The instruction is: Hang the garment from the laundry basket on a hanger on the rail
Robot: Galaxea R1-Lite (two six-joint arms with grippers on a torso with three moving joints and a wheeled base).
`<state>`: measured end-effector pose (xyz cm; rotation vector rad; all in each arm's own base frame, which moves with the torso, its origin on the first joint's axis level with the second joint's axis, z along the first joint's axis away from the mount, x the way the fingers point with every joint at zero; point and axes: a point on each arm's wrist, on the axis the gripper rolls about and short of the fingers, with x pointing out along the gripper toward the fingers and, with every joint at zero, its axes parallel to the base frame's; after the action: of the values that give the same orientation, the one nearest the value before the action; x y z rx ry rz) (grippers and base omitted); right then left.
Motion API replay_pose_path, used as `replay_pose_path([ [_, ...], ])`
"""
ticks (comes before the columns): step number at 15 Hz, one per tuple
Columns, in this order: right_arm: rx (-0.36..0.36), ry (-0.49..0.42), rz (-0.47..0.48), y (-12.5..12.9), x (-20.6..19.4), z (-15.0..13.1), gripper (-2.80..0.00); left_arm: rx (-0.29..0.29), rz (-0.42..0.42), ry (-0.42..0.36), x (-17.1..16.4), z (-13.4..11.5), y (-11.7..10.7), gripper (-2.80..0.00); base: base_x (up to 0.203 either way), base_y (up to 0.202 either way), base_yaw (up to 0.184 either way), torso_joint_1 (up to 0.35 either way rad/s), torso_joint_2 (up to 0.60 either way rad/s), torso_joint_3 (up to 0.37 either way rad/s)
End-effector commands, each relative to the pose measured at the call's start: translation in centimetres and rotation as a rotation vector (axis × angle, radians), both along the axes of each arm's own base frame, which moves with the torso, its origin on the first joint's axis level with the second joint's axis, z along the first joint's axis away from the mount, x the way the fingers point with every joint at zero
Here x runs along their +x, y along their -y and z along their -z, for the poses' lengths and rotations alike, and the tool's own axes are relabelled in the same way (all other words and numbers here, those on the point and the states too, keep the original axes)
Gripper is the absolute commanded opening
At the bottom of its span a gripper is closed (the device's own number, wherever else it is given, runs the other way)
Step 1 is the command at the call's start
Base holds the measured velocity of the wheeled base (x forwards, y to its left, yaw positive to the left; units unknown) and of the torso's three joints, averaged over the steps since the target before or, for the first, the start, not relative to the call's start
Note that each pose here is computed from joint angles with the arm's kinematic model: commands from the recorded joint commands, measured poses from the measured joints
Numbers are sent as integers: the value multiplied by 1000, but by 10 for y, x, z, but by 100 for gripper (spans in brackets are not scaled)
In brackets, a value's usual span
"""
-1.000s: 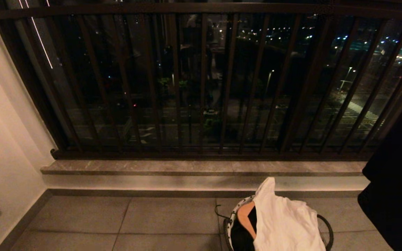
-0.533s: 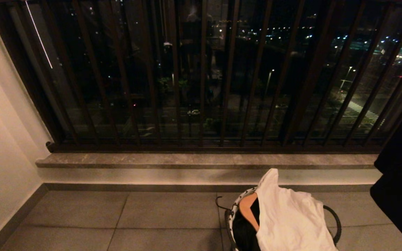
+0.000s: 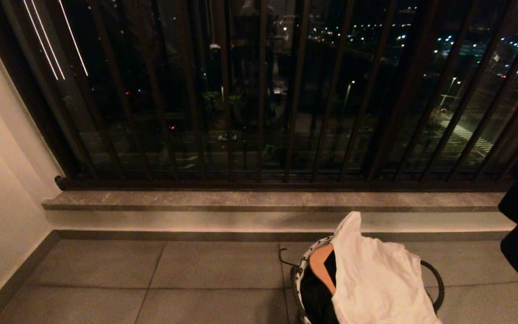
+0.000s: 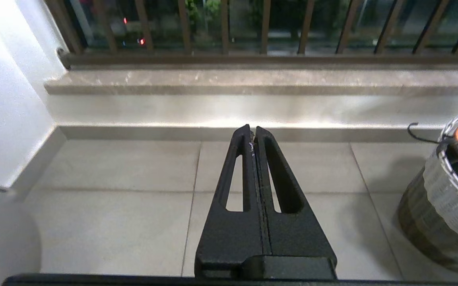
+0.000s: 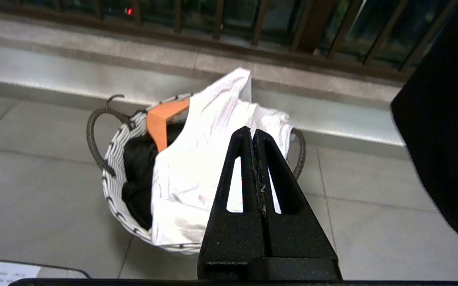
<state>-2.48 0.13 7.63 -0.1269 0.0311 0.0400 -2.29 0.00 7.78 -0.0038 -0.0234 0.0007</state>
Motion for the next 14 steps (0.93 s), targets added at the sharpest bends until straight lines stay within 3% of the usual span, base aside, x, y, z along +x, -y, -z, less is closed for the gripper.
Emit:
replay_pose_path([
  [1,-1,0,-1,0,0,0,-280,-1,-1,-8,1,2,0,-280,0,0,0,6,11,-183],
  [14,2,0,0,0,0,0,-280,-1,-1,-8,1,2,0,-280,0,0,0,4,4,-199],
])
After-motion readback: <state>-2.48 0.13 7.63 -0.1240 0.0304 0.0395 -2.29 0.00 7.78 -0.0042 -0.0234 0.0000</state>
